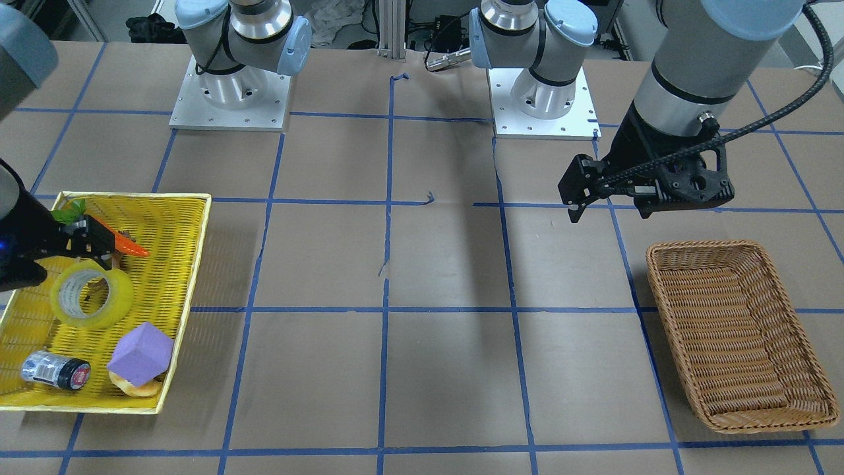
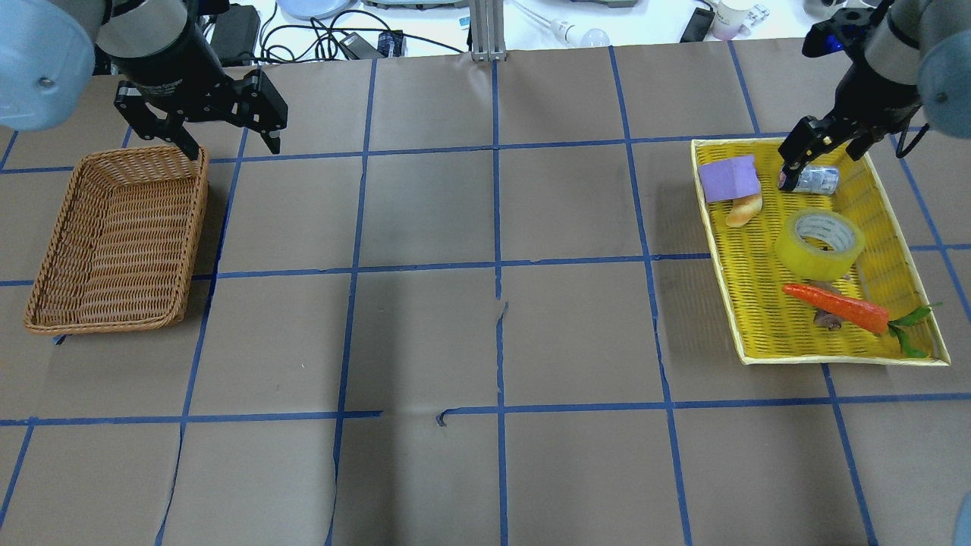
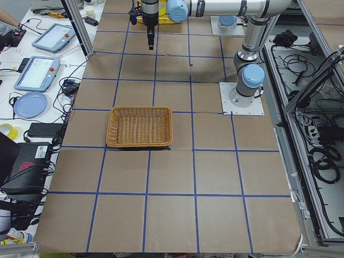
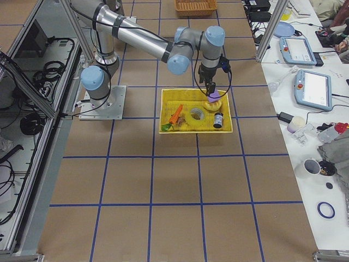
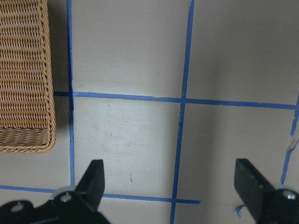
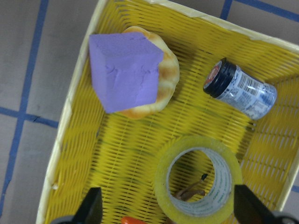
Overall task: Transfer tape with both arms
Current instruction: 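Lower the right gripper into the yellow tray and grasp the tape roll, then lift the tape roll out of the tray and set it on the table center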
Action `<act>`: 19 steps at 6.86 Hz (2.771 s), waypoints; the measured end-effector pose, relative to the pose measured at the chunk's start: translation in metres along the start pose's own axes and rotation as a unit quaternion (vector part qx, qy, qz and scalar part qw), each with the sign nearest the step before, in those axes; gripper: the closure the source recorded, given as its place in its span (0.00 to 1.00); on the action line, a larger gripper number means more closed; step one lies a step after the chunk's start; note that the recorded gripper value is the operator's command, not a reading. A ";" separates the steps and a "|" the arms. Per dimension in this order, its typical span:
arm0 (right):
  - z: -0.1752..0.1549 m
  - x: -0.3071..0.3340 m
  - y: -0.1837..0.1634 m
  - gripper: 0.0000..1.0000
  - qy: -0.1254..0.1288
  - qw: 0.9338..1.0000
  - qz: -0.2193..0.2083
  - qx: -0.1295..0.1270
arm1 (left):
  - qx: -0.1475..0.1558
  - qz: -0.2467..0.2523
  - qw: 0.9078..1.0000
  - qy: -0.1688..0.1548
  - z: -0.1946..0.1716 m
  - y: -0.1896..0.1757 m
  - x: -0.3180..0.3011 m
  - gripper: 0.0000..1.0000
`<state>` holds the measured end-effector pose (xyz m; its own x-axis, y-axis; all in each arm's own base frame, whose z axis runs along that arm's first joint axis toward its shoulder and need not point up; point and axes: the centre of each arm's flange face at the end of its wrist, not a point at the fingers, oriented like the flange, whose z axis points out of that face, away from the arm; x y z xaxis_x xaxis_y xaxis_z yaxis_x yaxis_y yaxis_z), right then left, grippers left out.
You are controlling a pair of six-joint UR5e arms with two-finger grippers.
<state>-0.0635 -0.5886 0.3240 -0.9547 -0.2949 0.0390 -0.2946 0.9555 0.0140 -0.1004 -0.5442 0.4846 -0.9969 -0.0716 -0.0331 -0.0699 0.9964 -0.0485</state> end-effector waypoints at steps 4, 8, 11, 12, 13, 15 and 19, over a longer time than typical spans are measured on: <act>0.101 0.004 0.027 0.69 -0.020 0.997 0.009 -0.071 | 0.000 0.002 1.000 0.000 0.001 0.000 0.002 0.00; 0.103 0.012 0.034 1.00 -0.024 0.996 0.049 -0.074 | -0.004 0.003 1.000 0.000 0.006 0.002 0.002 0.00; 0.055 0.015 0.025 1.00 -0.024 0.996 0.051 -0.075 | -0.005 0.003 1.000 0.001 0.007 0.002 0.003 0.00; 0.029 0.009 0.028 1.00 -0.025 0.995 0.054 -0.077 | -0.005 0.003 1.000 0.000 0.006 0.003 0.003 0.00; 0.003 -0.016 0.025 1.00 -0.025 0.995 0.067 -0.074 | -0.005 0.003 1.000 0.000 0.006 0.003 0.003 0.00; -0.024 -0.129 -0.005 1.00 -0.021 0.992 0.107 -0.057 | -0.005 0.003 1.000 0.001 0.006 0.003 0.003 0.00; -0.002 -0.373 -0.039 1.00 -0.077 0.977 0.196 -0.019 | -0.005 0.004 1.000 0.004 0.007 0.003 0.005 0.00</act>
<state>0.3041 -0.5162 0.3113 -0.9898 0.1000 -0.1018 0.0935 0.9934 0.0662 -0.1052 -0.5420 0.4777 -0.9977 -0.0631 -0.0253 -0.0621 0.9973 -0.0383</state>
